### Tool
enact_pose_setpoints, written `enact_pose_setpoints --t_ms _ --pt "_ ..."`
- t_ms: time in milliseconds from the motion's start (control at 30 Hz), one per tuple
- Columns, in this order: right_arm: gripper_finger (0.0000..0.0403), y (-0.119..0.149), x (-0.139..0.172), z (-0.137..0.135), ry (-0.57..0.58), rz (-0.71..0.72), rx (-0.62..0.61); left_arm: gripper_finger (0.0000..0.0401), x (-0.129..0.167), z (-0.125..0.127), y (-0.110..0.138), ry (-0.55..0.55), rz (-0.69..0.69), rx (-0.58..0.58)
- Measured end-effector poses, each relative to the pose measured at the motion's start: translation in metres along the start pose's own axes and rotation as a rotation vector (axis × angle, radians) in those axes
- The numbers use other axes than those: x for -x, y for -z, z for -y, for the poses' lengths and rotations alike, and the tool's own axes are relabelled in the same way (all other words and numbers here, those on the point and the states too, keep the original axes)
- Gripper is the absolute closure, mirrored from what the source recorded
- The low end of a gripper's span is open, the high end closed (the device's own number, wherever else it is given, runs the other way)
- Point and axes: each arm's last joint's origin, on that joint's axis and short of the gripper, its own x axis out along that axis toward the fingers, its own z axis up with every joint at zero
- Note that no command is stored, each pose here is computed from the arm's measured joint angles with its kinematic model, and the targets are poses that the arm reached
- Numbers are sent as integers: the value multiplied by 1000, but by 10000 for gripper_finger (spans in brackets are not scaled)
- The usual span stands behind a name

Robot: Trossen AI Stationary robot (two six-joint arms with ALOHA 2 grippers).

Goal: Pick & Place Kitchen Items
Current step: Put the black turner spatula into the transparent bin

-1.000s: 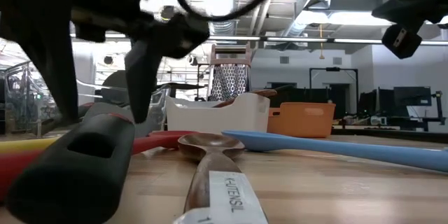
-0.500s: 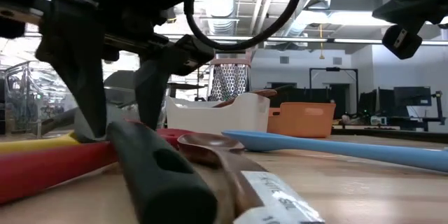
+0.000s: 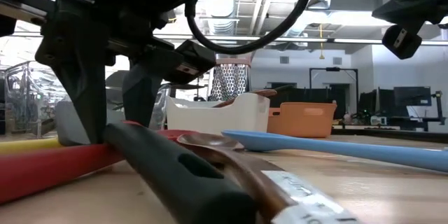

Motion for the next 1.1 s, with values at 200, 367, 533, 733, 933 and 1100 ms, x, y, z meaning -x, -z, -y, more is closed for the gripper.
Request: enact_pose_setpoints --t_ms 200,367,533,733,933,1100 --pt "403 0 0 0 1 -1 0 330 12 1 -2 -21 30 15" --pt "403 0 0 0 0 -1 0 365 26 2 -4 -29 62 106" --pt "403 0 0 0 1 -1 0 368 39 3 -6 -31 89 193" --pt "403 0 0 0 1 -1 0 363 61 6 -9 -39 146 203" --pt "403 0 0 0 1 -1 0 366 87 9 -10 -53 218 315" --pt "403 0 0 0 1 -1 0 367 117 9 -9 -131 303 402"
